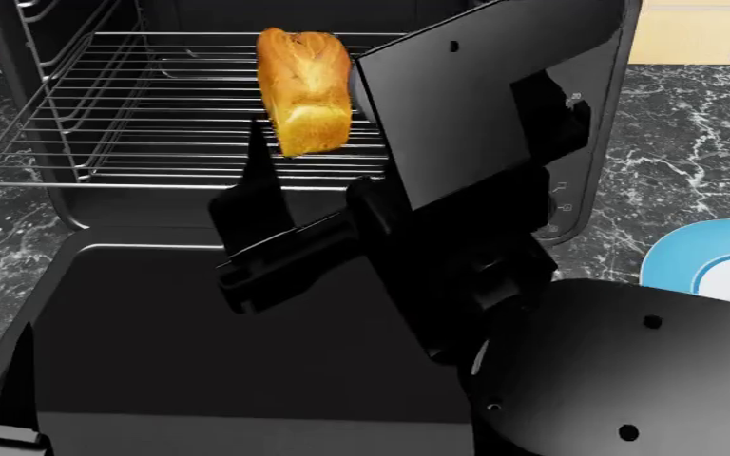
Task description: Pick the bread from the top rack and place it on the plate on the counter.
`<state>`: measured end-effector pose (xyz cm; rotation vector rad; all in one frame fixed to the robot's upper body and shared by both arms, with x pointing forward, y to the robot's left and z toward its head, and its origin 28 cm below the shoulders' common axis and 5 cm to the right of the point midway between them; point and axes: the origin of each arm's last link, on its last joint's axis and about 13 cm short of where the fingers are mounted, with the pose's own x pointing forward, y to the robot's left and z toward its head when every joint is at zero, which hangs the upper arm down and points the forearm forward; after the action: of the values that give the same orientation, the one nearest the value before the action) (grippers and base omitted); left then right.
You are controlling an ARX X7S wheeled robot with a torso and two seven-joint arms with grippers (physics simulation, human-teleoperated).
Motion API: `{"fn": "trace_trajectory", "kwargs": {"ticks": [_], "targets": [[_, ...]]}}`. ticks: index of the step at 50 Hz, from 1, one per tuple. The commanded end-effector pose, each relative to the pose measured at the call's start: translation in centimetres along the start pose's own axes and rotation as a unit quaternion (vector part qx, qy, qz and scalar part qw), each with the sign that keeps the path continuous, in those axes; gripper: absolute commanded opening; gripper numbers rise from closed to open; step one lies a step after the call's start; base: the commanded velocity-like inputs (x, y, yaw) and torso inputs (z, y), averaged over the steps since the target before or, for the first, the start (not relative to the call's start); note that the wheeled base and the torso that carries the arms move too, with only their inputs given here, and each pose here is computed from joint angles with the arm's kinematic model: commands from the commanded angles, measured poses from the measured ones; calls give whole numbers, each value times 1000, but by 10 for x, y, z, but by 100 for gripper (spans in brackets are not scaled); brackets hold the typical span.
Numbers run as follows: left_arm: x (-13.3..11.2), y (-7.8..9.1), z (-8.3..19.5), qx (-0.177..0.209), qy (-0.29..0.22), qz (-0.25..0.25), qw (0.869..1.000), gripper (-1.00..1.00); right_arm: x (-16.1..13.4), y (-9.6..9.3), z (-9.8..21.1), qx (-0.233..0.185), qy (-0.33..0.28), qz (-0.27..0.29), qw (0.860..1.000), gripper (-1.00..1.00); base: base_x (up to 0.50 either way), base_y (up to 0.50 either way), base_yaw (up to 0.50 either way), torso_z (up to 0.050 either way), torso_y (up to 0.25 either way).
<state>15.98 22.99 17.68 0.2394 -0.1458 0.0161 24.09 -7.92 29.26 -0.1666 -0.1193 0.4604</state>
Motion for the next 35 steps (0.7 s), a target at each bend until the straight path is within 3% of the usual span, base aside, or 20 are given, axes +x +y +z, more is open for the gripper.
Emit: {"fn": "trace_trajectory", "kwargs": {"ticks": [1, 35], "targets": [[-2, 1, 0, -1, 1, 0, 1000, 100, 10, 1, 0, 9, 17, 10, 1000, 100, 0, 0, 0, 0, 0], [-4, 0, -1, 0, 0, -4, 1000, 100, 39, -11, -2, 30, 58, 3, 998, 100, 0, 0, 0, 0, 0]]}}
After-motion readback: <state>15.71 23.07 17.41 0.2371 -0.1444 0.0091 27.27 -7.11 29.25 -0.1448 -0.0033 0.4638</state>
